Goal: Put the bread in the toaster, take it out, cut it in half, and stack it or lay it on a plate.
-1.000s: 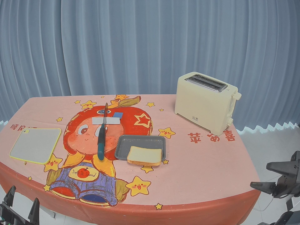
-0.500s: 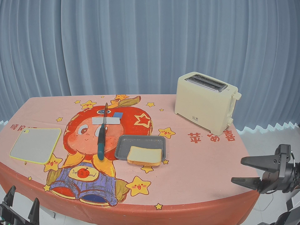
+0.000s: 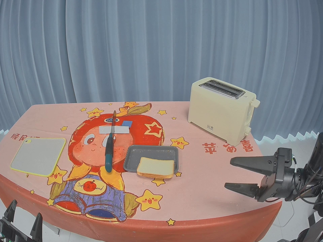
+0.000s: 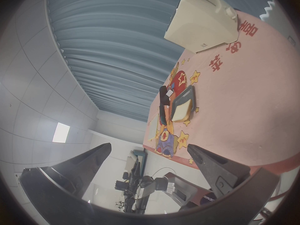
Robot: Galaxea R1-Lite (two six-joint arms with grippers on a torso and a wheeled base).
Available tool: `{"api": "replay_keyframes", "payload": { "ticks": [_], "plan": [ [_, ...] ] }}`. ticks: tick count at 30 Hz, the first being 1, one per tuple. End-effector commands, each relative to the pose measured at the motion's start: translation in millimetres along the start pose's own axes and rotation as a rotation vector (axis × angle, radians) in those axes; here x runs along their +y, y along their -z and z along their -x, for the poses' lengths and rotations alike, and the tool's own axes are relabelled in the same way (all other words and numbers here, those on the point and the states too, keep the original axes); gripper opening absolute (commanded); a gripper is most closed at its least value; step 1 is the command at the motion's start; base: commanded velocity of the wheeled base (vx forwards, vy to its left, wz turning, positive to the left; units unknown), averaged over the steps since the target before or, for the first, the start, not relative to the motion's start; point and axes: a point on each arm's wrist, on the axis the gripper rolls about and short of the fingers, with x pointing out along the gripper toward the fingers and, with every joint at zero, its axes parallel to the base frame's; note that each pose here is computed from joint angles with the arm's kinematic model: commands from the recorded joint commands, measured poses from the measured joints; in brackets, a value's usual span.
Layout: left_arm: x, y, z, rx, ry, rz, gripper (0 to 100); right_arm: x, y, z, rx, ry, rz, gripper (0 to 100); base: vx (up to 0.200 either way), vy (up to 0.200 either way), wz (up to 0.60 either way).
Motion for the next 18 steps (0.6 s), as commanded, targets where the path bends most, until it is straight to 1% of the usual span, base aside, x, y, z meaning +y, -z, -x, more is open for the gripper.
{"api": "replay_keyframes", "payload": {
  "ticks": [1,2,5,11,15,18],
  "plan": [
    [0.0,4.8,-1.4,0.019,0.000,0.000,100,-12.5,0.0,-21.2,0.041,0.035,-0.050,100,0.000,0.000,0.00],
    [0.0,4.8,-1.4,0.019,0.000,0.000,100,-15.2,0.2,-28.4,0.047,0.026,-0.054,100,0.000,0.000,0.00],
    [0.0,4.8,-1.4,0.019,0.000,0.000,100,-22.5,1.0,-39.6,0.061,0.036,-0.057,100,0.000,0.000,0.00],
    [0.0,4.8,-1.4,0.019,0.000,0.000,100,-34.6,-3.5,-67.0,0.024,0.031,-0.047,100,0.000,0.000,0.00],
    [0.0,4.8,-1.4,0.019,0.000,0.000,100,-38.0,-3.4,-81.9,0.034,0.028,-0.047,100,0.000,0.000,0.00],
    [0.0,4.8,-1.4,0.019,0.000,0.000,100,-37.6,-6.2,-90.8,0.034,0.020,-0.070,100,0.000,0.000,0.00]
  ]
}}
